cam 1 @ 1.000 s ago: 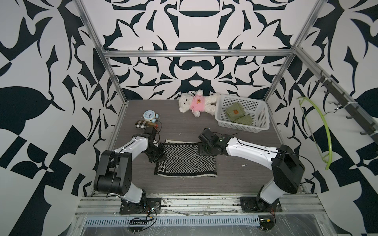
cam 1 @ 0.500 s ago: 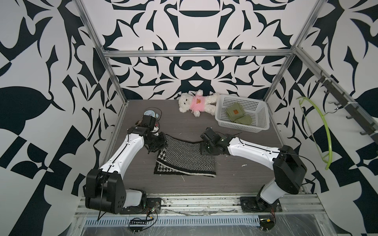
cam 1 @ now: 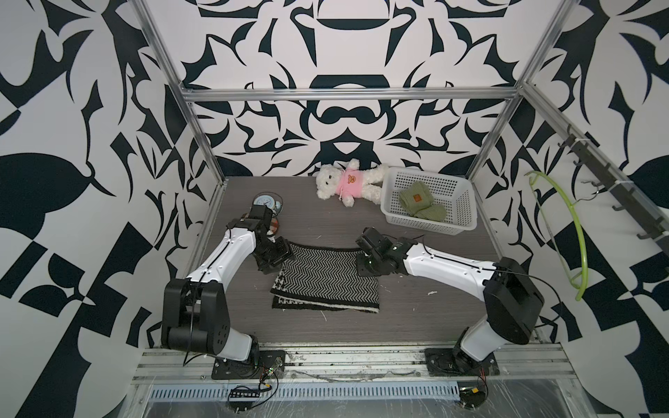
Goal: Roll up the scarf and place it into the basket
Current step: Fold the scarf at the center of the board, then roll the scarf at the center of the board.
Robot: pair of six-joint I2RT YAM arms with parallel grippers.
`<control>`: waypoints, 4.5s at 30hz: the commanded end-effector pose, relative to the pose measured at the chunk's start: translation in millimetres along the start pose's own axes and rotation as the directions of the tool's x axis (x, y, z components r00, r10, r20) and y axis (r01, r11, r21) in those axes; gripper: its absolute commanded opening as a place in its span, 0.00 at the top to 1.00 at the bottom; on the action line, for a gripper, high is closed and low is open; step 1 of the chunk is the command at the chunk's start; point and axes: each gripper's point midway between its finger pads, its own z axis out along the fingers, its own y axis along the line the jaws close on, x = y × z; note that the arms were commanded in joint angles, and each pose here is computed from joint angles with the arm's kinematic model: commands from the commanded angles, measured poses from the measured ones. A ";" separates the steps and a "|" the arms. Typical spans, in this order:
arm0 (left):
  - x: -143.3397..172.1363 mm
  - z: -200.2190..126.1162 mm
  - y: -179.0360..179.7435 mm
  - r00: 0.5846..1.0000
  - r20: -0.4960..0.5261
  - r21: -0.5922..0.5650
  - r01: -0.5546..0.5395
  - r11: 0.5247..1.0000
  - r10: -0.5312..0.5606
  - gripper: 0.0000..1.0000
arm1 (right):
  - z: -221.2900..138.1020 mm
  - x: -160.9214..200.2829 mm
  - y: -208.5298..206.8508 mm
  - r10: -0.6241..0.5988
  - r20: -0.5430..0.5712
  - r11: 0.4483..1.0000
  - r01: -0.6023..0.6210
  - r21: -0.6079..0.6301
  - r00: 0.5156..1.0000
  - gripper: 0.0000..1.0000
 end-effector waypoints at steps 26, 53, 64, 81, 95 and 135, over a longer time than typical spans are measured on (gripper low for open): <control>14.7 68.2 42.9 0.987 -0.089 -0.139 0.122 0.983 -0.135 0.68 | 54.0 -47.9 -61.7 0.066 -0.098 0.996 -0.060 0.060 0.993 1.00; -6.0 79.5 18.8 0.988 -0.050 -0.082 0.141 0.987 -0.145 1.00 | 2.0 106.0 -37.8 -0.043 -0.250 0.995 0.064 0.074 0.967 1.00; -4.8 66.9 0.5 0.994 -0.046 0.016 0.099 0.995 -0.098 0.89 | -28.3 81.2 -56.3 -0.054 -0.126 0.988 0.072 0.140 0.991 0.75; 10.4 40.1 -115.5 0.975 -0.026 0.238 -0.209 0.948 0.221 0.46 | 5.4 114.4 -38.4 0.047 -0.260 0.997 -0.063 -0.050 0.965 0.57; 79.1 73.5 -209.7 0.858 -0.153 0.331 -0.423 0.844 0.490 0.56 | 3.9 119.4 -80.6 0.129 -0.233 0.991 -0.116 0.066 0.964 1.00; 122.0 155.5 -166.5 0.854 -0.333 0.217 -0.344 0.914 0.400 0.71 | -36.0 -7.4 -93.2 0.059 -0.175 0.997 -0.065 -0.029 0.983 0.56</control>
